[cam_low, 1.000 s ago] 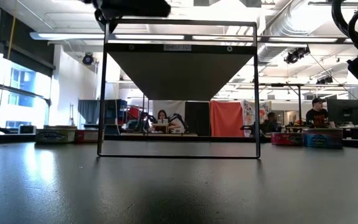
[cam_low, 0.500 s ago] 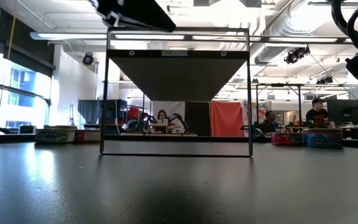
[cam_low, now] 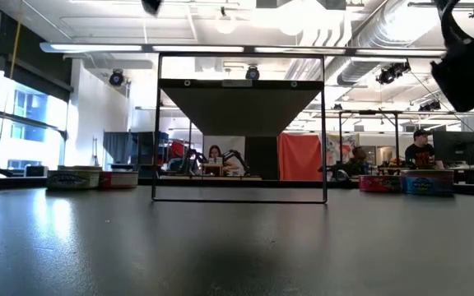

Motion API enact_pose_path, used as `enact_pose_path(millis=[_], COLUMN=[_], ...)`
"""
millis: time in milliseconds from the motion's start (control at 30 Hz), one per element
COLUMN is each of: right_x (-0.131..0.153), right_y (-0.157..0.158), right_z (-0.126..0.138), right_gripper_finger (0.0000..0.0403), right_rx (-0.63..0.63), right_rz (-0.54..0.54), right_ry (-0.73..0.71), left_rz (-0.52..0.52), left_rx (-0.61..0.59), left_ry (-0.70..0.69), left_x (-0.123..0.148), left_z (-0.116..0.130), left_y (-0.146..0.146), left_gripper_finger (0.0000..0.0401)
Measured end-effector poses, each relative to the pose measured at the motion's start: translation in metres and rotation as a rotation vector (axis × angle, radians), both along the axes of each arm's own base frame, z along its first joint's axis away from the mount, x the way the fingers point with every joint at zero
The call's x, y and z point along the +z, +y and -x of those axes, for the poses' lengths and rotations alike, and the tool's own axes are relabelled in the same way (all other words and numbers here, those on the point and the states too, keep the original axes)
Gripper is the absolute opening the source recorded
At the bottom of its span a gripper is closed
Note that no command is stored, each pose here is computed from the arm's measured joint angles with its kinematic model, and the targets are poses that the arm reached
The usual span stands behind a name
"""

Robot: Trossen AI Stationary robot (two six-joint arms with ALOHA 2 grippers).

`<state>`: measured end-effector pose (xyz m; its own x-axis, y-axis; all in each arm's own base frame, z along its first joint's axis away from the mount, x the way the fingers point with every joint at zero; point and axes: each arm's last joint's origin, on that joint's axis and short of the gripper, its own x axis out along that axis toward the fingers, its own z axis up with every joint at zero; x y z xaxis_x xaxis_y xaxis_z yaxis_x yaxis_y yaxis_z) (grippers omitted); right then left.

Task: Stack canned seafood by type on shelf
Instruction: Put the green tuna can on the shelf

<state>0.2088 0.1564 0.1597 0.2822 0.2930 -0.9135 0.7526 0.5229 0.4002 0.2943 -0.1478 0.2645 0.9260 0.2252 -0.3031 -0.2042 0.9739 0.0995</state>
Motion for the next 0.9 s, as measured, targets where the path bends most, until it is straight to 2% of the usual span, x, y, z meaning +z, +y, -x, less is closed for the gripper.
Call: enact_pose_path(millis=[67, 167, 300, 367, 467, 633, 800, 900], right_x=[0.0, -0.001, -0.012, -0.02, -0.027, -0.029, -0.017, 0.002], right_y=[0.0, 0.003, 0.013, 0.02, 0.032, 0.044, 0.039, 0.037], right_z=[-0.002, -0.007, -0.02, -0.03, -0.05, -0.102, -0.154, -0.17], right_gripper_finger=[0.0, 0.0, 0.0, 0.0, 0.0, 0.0, 0.0, 0.0], right_rx=[-0.009, -0.012, 0.025, 0.041, 0.073, 0.12, 0.096, 0.105], right_rz=[0.014, 0.015, -0.018, -0.037, -0.002, 0.057, 0.146, 0.169], right_ry=[-0.031, -0.083, -0.157, -0.198, -0.245, -0.31, -0.415, -0.44], left_rz=[0.067, 0.201, 0.315, 0.331, 0.36, 0.376, 0.378, 0.336], left_rx=[-0.047, -0.164, -0.172, -0.163, -0.153, -0.121, -0.129, -0.174], left_ry=[-0.026, 0.024, 0.133, 0.175, 0.224, 0.3, 0.32, 0.335], left_x=[0.009, 0.011, -0.005, -0.016, -0.036, -0.07, -0.087, -0.087], left_z=[0.009, 0.019, 0.028, 0.031, 0.032, 0.029, 0.023, 0.023], left_y=[-0.006, -0.015, -0.031, -0.042, -0.056, -0.072, -0.078, -0.079], left_gripper_finger=[0.0, 0.0, 0.0, 0.0, 0.0, 0.0, 0.0, 0.0])
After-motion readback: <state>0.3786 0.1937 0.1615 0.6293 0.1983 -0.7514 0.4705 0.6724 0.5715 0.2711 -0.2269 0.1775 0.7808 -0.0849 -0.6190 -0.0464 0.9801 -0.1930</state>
